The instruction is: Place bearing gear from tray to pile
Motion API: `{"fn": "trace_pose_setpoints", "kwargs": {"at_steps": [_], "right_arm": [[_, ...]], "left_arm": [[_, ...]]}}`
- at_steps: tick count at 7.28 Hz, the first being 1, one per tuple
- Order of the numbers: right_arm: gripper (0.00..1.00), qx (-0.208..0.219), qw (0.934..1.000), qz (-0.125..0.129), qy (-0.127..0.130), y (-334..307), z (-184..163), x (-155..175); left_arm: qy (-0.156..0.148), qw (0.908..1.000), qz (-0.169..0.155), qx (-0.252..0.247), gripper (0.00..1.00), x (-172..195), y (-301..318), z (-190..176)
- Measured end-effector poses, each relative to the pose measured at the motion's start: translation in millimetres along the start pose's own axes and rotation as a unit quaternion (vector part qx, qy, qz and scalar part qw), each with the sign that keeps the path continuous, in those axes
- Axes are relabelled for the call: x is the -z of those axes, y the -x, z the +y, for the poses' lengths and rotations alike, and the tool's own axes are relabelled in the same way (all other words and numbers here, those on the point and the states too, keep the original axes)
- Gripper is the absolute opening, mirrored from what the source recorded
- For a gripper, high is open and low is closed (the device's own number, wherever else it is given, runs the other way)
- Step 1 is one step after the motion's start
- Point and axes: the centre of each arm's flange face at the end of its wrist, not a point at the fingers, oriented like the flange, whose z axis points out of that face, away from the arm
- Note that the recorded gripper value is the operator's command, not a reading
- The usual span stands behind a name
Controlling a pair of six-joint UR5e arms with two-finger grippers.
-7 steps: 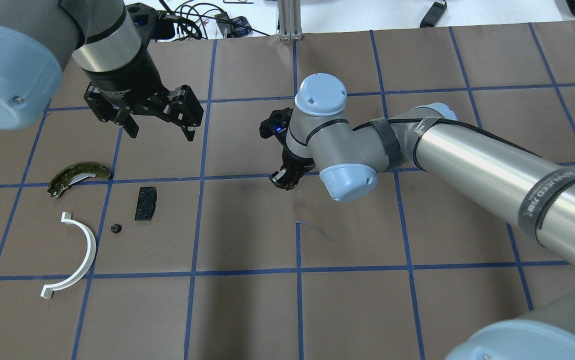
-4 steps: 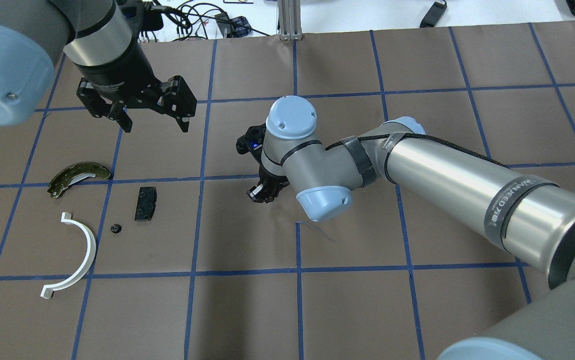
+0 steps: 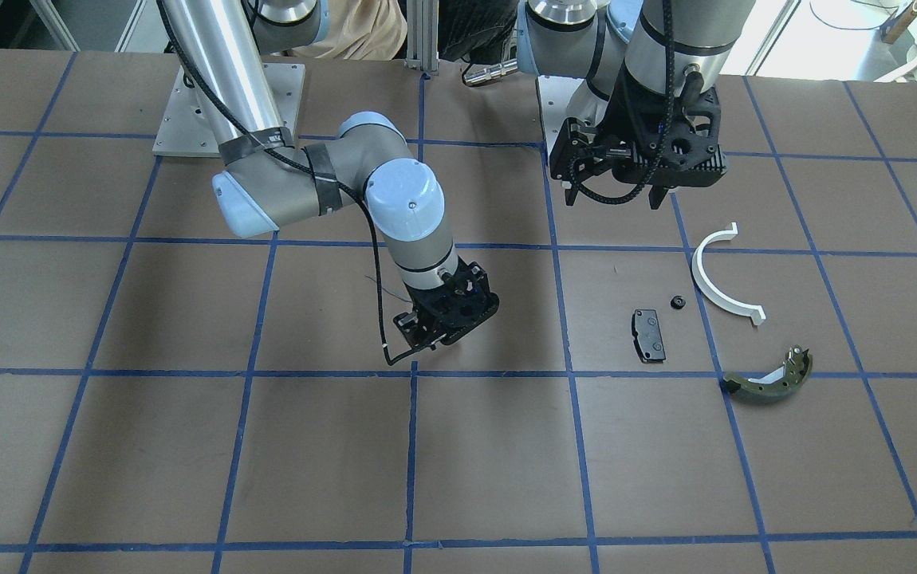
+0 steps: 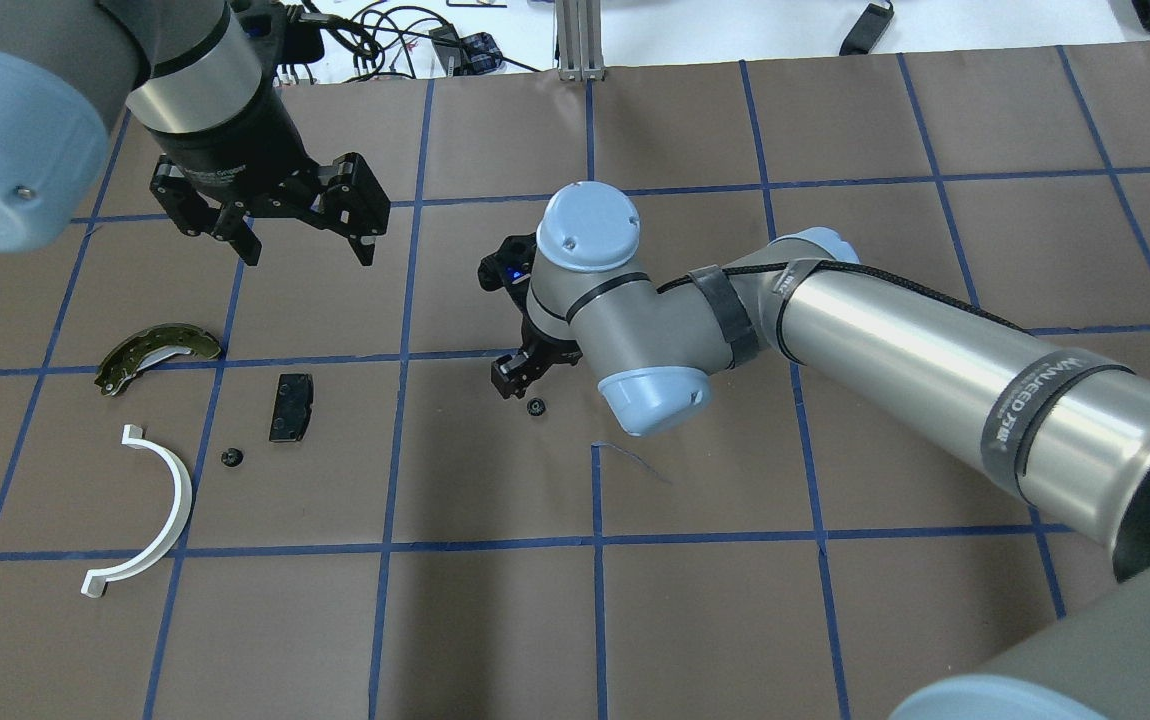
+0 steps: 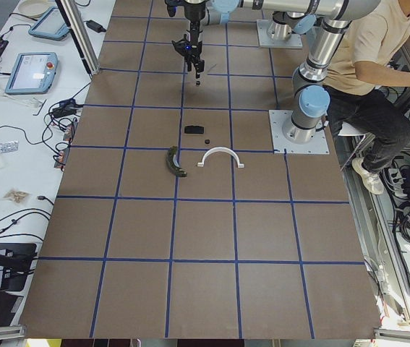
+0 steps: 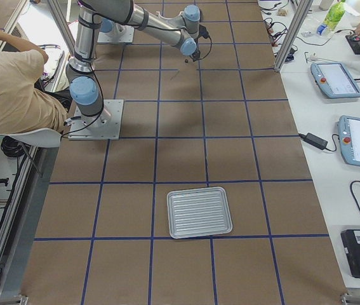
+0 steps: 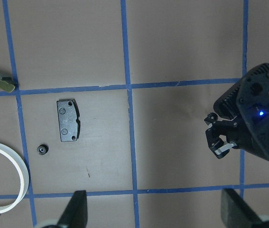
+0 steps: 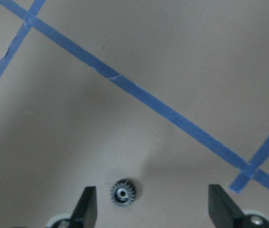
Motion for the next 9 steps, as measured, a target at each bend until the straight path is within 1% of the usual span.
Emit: {"fn": "trace_pose_setpoints", "kwargs": {"at_steps": [1, 2, 3, 4, 5, 6, 7, 8, 9], "right_arm": [[1.00, -0.037, 0.9993, 0.005, 0.007, -41.7, 3.3, 17.3], [1.00, -0.080, 0.9967, 0.010, 0.014, -86.5, 11.6, 43.9], [1.00, -0.123, 0.9922, 0.013, 0.019, -127.9, 25.2, 77.3], [1.00, -0.165, 0.9858, 0.012, 0.030, -162.6, 44.5, 110.9], [1.00, -0.198, 0.9792, 0.011, 0.042, -183.4, 65.2, 143.5], [1.00, -0.220, 0.9740, 0.014, 0.054, -190.7, 84.8, 173.7], [1.00, -0.231, 0.9703, 0.030, 0.065, -189.1, 103.6, 203.4], [1.00, -0.238, 0.9678, 0.045, 0.068, -184.2, 119.1, 229.4], [1.00, -0.254, 0.9633, 0.057, 0.064, -179.2, 131.8, 251.5]], "left_arm": [[0.007, 1.0000, 0.002, -0.001, 1.00, -8.7, -1.8, -3.4], [0.018, 0.9998, 0.002, -0.002, 1.00, -24.3, -5.5, -11.2], [0.032, 0.9995, 0.001, -0.005, 1.00, -43.1, -12.5, -19.7], [0.045, 0.9990, 0.000, -0.008, 1.00, -69.3, -25.8, -28.7], [0.047, 0.9989, -0.001, -0.004, 1.00, -107.1, -47.4, -36.0], [0.037, 0.9993, -0.001, 0.000, 1.00, -150.0, -72.5, -36.8], [0.028, 0.9996, -0.001, 0.008, 1.00, -195.2, -96.7, -30.8], [0.025, 0.9996, -0.002, 0.015, 1.00, -231.8, -116.2, -22.3], [0.026, 0.9996, -0.003, 0.015, 1.00, -259.1, -131.3, -16.5]]}}
